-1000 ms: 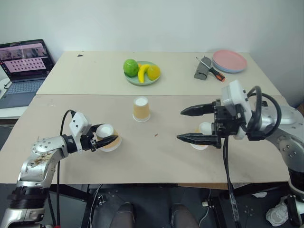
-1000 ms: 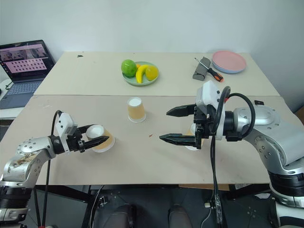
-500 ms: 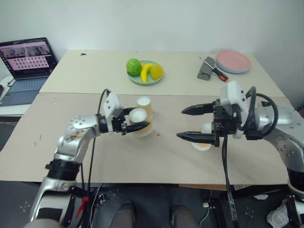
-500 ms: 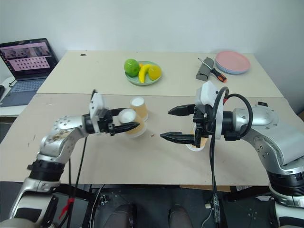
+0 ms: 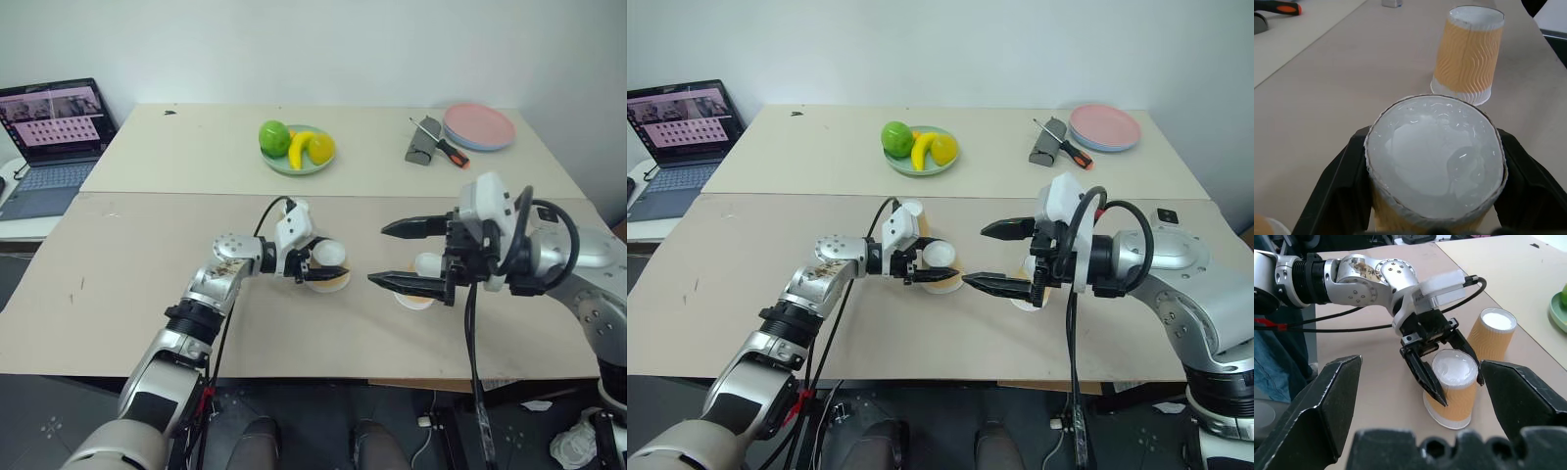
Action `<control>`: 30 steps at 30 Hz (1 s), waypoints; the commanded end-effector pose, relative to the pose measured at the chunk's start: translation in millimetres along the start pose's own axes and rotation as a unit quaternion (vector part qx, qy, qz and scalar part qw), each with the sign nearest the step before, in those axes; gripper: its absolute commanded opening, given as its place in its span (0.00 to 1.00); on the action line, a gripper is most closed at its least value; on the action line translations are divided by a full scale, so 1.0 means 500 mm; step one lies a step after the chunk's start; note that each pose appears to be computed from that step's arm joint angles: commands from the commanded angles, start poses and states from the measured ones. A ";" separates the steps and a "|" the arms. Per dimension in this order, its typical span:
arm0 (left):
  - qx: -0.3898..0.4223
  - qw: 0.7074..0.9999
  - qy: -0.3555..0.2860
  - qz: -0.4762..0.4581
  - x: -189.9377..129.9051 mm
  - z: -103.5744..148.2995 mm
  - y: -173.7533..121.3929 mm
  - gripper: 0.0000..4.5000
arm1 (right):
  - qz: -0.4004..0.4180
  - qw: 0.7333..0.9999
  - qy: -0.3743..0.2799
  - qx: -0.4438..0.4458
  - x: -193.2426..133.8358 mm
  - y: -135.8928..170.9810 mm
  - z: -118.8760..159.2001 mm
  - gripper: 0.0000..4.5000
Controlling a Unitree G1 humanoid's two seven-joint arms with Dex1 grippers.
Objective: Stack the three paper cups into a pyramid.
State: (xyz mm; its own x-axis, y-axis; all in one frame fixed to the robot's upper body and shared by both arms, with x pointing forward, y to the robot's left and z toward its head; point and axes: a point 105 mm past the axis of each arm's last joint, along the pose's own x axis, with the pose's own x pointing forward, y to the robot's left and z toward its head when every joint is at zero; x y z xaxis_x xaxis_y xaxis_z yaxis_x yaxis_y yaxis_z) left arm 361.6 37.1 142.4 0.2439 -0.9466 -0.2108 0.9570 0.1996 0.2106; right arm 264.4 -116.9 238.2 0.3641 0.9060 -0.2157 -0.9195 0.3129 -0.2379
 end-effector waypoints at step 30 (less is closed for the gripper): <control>-0.055 0.891 -0.136 0.429 -0.199 0.130 0.101 0.98 | 0.005 1.000 -0.010 -0.004 -0.002 -0.002 0.007 1.00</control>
State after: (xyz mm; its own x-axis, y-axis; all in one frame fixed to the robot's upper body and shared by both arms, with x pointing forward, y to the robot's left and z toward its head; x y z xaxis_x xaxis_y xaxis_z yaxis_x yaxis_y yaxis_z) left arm 374.9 118.6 226.6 0.8086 -0.5628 0.1716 0.5560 0.8263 0.0901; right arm 266.8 -118.9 235.1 0.3579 0.9077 -0.2189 -0.9254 0.3135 -0.2132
